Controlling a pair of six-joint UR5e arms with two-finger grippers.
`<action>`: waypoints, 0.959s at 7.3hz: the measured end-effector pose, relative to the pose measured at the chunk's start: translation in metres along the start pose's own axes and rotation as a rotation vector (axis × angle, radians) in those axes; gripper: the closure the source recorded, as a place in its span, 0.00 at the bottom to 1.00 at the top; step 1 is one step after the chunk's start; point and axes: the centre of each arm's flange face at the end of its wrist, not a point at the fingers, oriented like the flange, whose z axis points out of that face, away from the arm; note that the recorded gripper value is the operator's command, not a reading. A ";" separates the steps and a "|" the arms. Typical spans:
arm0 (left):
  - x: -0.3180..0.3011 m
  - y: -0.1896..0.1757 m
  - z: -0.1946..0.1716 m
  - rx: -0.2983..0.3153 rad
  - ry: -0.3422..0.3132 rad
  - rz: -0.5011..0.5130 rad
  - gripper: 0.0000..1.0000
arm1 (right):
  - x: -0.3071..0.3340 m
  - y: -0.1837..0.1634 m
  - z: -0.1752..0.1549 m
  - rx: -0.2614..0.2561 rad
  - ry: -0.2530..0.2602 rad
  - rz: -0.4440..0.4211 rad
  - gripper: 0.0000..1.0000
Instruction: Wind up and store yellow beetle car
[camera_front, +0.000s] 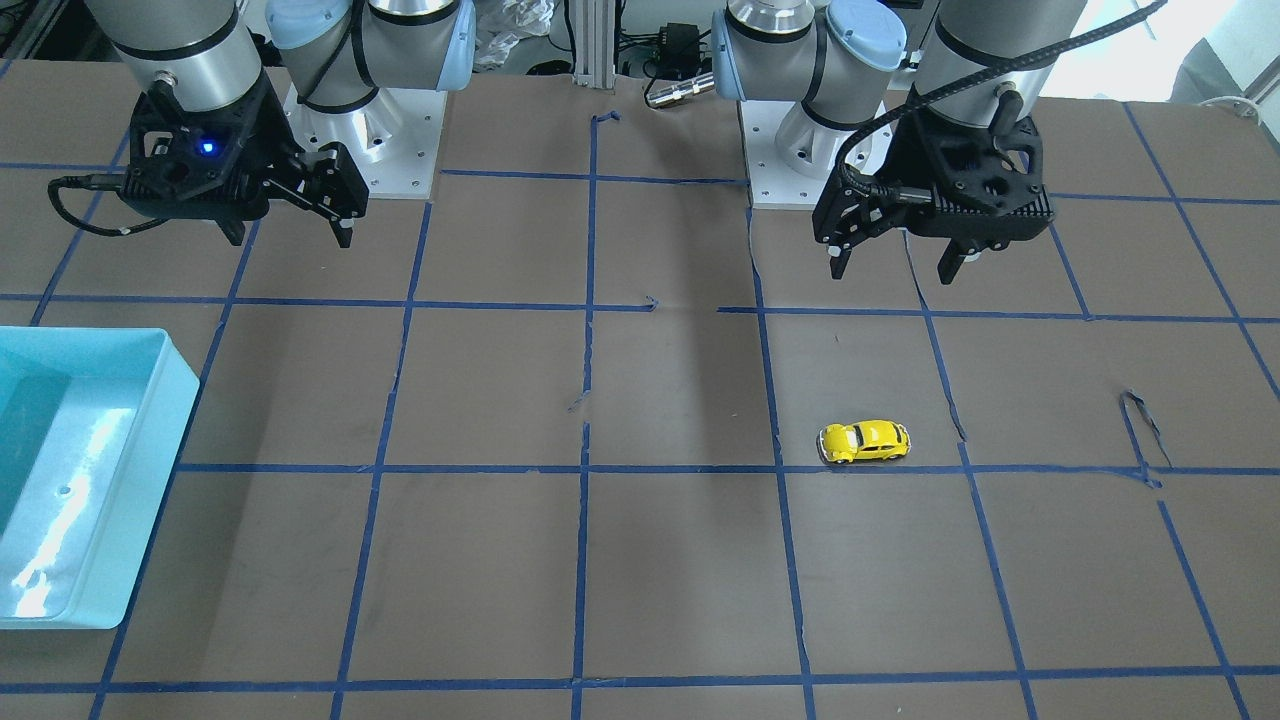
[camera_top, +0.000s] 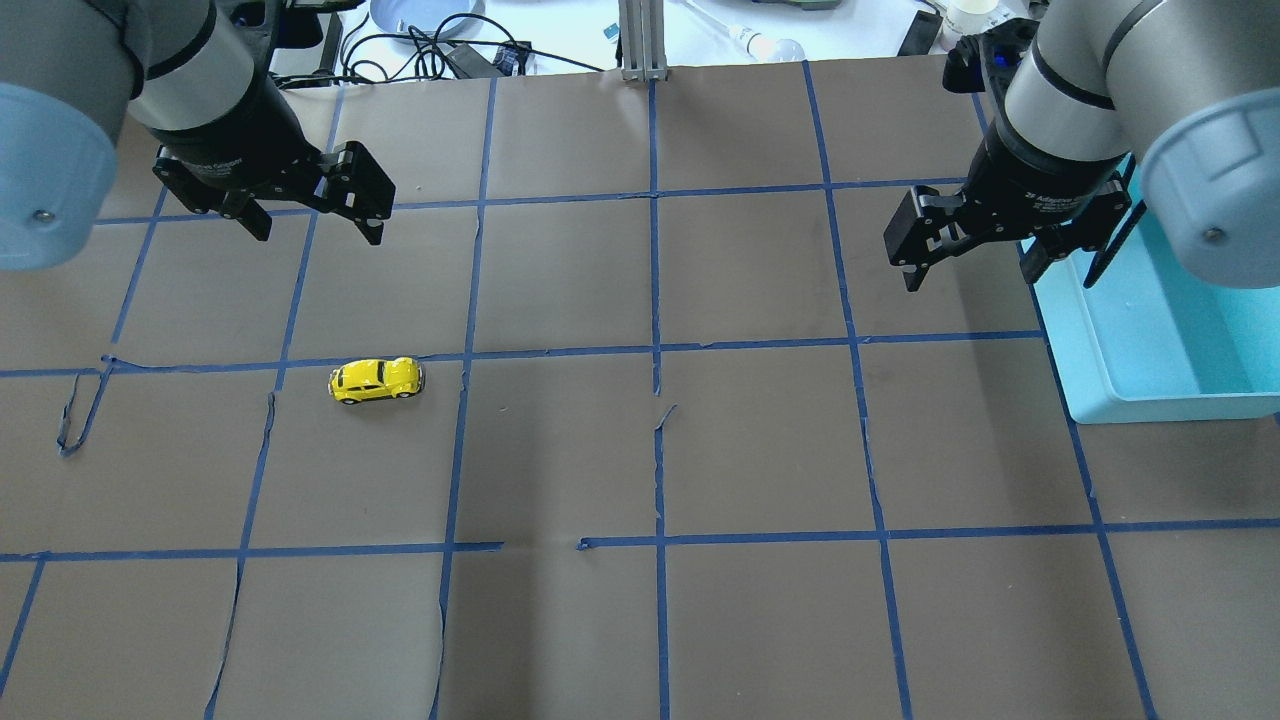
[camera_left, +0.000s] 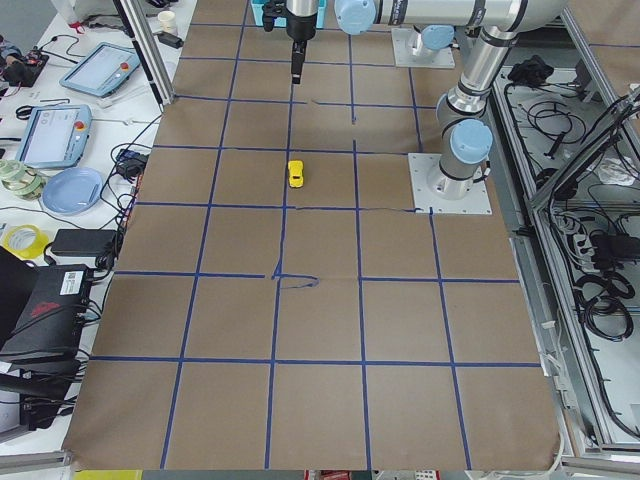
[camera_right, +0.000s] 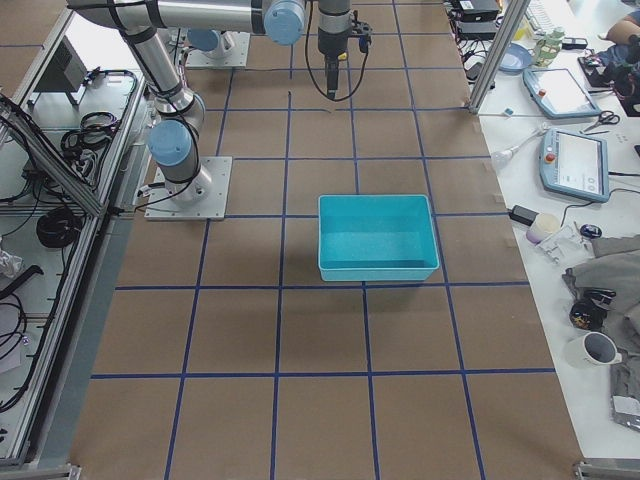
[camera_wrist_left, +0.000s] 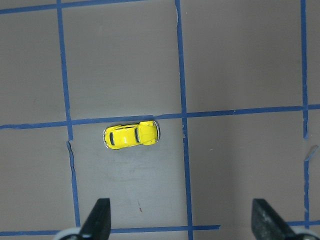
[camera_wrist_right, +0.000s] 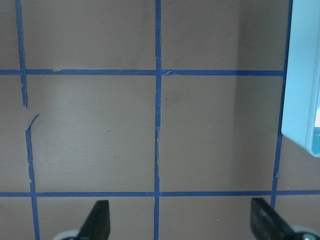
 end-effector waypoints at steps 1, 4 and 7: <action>0.000 0.000 0.000 0.001 0.000 0.004 0.00 | 0.000 0.000 0.000 -0.001 0.000 0.000 0.00; 0.001 0.001 -0.002 0.003 0.001 0.000 0.00 | 0.000 0.000 0.000 0.001 0.000 0.000 0.00; -0.002 0.002 0.000 -0.007 -0.001 -0.006 0.00 | 0.001 -0.001 0.000 0.001 0.008 0.000 0.00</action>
